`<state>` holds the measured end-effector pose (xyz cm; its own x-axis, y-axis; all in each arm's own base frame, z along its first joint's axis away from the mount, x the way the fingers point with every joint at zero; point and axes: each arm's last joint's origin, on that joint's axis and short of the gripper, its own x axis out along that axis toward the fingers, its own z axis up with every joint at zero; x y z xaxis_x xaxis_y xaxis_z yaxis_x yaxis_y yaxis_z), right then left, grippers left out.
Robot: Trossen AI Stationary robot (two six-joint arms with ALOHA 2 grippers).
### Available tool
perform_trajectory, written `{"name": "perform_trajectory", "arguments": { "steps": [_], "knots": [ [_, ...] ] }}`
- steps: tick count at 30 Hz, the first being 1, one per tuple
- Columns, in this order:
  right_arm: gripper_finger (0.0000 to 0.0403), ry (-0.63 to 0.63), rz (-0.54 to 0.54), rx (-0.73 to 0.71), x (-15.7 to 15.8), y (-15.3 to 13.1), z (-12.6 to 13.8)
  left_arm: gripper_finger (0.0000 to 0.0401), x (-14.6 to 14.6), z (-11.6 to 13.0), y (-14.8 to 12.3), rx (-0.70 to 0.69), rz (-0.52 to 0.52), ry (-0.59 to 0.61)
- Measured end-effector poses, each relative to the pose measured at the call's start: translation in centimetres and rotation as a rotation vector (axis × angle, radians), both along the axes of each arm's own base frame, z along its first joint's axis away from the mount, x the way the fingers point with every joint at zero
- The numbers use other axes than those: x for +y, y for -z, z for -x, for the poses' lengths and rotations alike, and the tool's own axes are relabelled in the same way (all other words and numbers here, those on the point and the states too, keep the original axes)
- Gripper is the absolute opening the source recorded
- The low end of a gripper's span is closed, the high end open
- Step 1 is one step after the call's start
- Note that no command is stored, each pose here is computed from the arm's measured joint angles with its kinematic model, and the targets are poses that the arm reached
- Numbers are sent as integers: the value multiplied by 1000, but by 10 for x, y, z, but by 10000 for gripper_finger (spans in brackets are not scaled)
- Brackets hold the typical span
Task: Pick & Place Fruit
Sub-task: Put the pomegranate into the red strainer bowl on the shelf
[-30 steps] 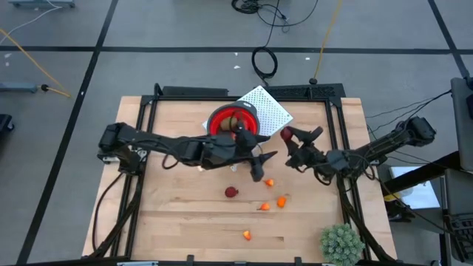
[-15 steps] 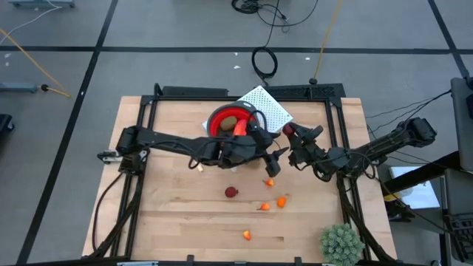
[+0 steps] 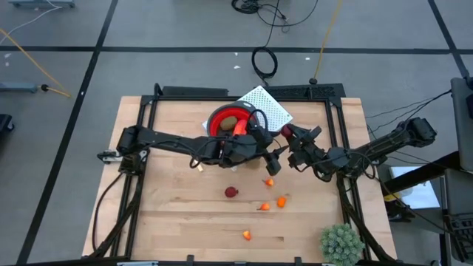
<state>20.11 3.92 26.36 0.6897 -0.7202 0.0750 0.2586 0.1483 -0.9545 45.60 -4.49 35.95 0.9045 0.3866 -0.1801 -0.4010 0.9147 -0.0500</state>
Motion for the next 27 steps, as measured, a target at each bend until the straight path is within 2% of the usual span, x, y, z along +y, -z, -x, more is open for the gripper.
{"name": "perform_trajectory", "arguments": {
  "steps": [8,15,19,27],
  "knots": [
    [180,0,0,0,0,0,0,239,4,-1,1,7,18,47],
    [180,-46,8,-2,1,0,-1,246,15,-1,7,42,103,36],
    [180,-101,17,-5,2,0,-2,284,16,-1,7,50,86,35],
    [180,-104,17,-6,2,0,-2,386,19,0,9,65,83,16]
  ]
}}
